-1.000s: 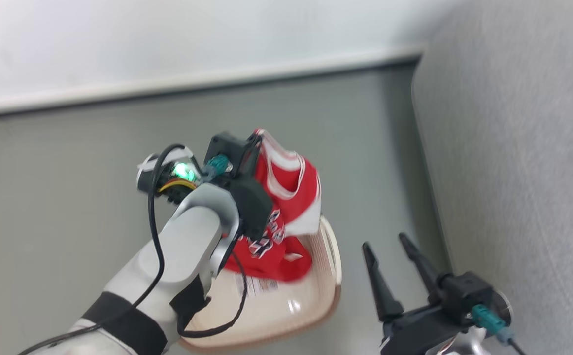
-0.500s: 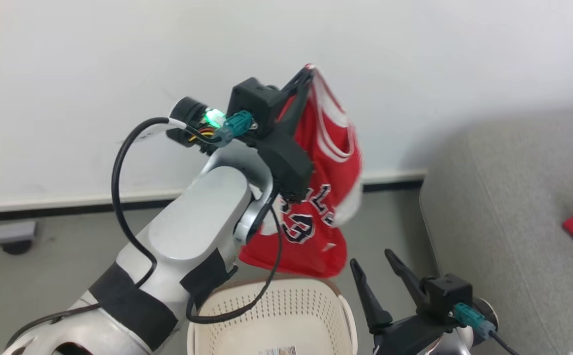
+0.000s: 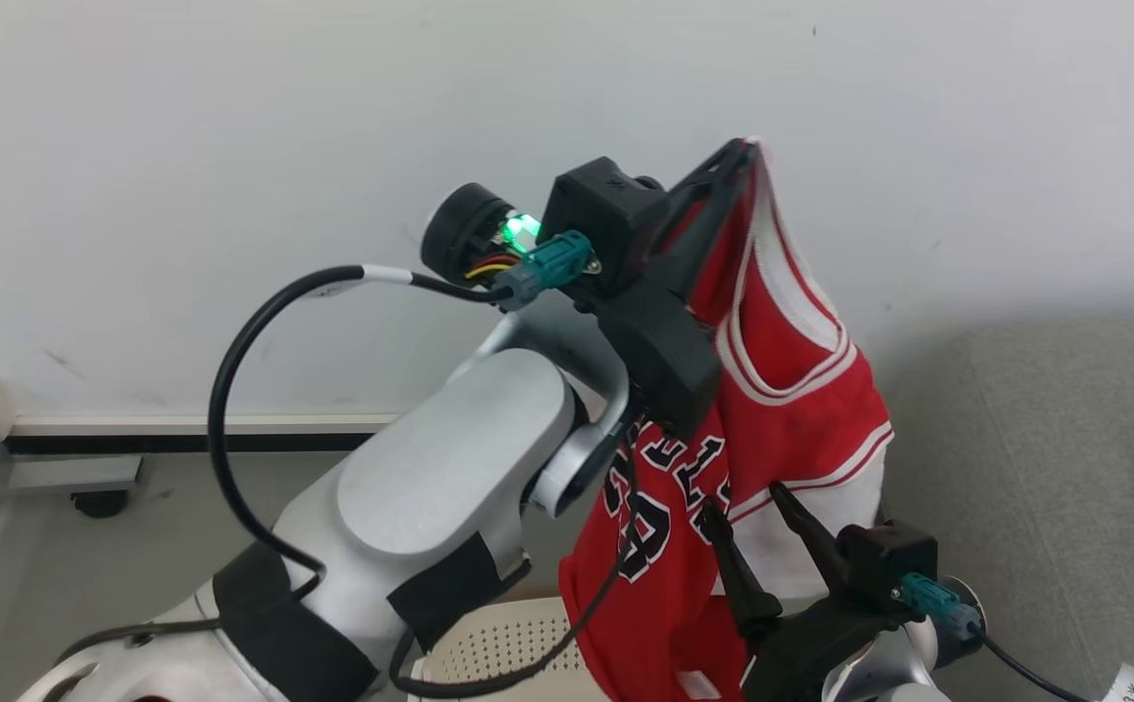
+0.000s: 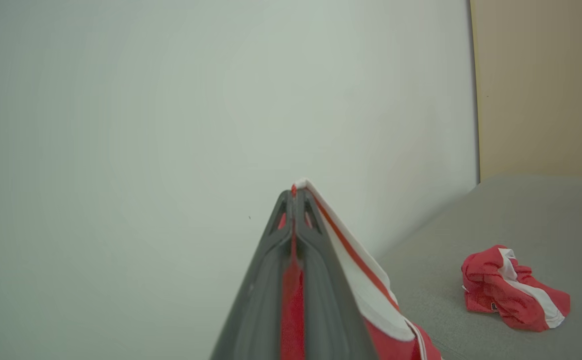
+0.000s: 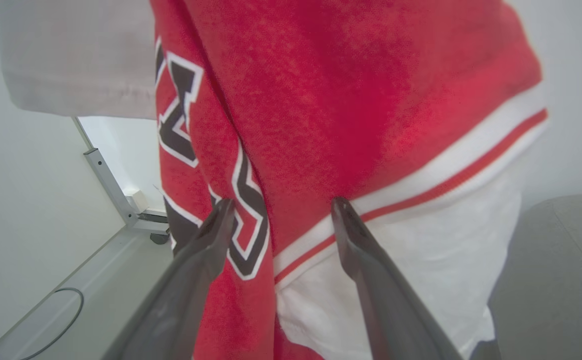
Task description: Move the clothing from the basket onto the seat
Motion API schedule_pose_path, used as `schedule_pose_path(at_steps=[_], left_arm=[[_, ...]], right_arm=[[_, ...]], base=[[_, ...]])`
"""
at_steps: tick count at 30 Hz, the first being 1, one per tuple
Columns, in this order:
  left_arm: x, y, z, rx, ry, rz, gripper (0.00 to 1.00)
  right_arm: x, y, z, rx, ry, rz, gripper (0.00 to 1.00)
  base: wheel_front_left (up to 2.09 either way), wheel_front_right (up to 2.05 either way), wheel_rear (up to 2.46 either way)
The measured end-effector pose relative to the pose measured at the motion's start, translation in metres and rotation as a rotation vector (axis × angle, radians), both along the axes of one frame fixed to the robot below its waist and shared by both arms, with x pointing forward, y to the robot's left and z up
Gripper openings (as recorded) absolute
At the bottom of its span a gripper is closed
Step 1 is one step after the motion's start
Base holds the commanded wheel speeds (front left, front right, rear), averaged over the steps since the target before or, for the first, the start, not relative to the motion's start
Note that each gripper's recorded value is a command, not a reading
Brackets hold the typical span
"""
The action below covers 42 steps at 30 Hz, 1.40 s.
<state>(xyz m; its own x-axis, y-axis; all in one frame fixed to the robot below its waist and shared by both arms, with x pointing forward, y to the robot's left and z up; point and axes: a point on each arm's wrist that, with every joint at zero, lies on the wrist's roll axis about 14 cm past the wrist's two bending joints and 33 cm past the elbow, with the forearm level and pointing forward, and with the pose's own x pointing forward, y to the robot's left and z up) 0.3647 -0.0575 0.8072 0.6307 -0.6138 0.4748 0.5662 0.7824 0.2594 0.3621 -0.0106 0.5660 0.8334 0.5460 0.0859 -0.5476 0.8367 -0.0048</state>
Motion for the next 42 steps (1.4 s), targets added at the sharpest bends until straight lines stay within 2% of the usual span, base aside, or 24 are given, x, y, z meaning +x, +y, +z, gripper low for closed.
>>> schedule_pose_path(at_steps=[12,18,19,20,21,29,30,31,32,38,42], left_arm=[[-0.056,-0.026,0.002,-0.030,0.051,-0.209,0.00],[-0.072,-0.041,-0.013,-0.029,0.117,-0.290,0.00],[-0.072,-0.042,-0.014,-0.030,0.125,-0.291,0.00],[-0.071,-0.042,-0.016,-0.031,0.132,-0.287,0.00],[-0.067,-0.041,-0.017,-0.032,0.139,-0.277,0.00],[-0.031,-0.028,-0.030,-0.068,0.209,-0.184,0.00],[-0.025,-0.025,-0.034,-0.073,0.226,-0.165,0.18],[-0.019,-0.021,-0.038,-0.073,0.237,-0.146,0.67],[-0.012,-0.017,-0.041,-0.074,0.247,-0.125,1.00],[0.029,0.023,-0.076,-0.100,0.313,0.027,1.00],[0.047,0.046,-0.102,-0.116,0.326,0.083,1.00]], right_arm=[[0.004,0.035,0.009,0.097,0.012,0.112,1.00],[0.011,0.035,0.011,0.103,0.000,0.109,1.00],[0.013,0.033,0.010,0.104,0.004,0.105,0.69],[0.013,0.033,0.009,0.104,0.006,0.104,0.13],[0.013,0.033,0.007,0.098,0.013,0.105,0.00],[0.014,0.027,0.000,0.088,0.029,0.087,0.00],[0.014,0.026,0.000,0.087,0.029,0.085,0.00],[0.014,0.026,-0.001,0.084,0.029,0.083,0.00],[0.014,0.025,-0.001,0.083,0.031,0.081,0.00],[0.016,0.015,0.004,0.096,0.015,0.052,0.00],[0.018,0.003,0.008,0.099,0.000,0.016,0.00]], base=[[0.00,0.00,0.00],[0.00,0.00,0.00],[0.00,0.00,0.00],[0.00,0.00,0.00],[0.00,0.00,0.00],[0.00,0.00,0.00],[0.00,0.00,0.00],[0.00,0.00,0.00],[0.00,0.00,0.00],[0.00,0.00,0.00],[0.00,0.00,0.00]])
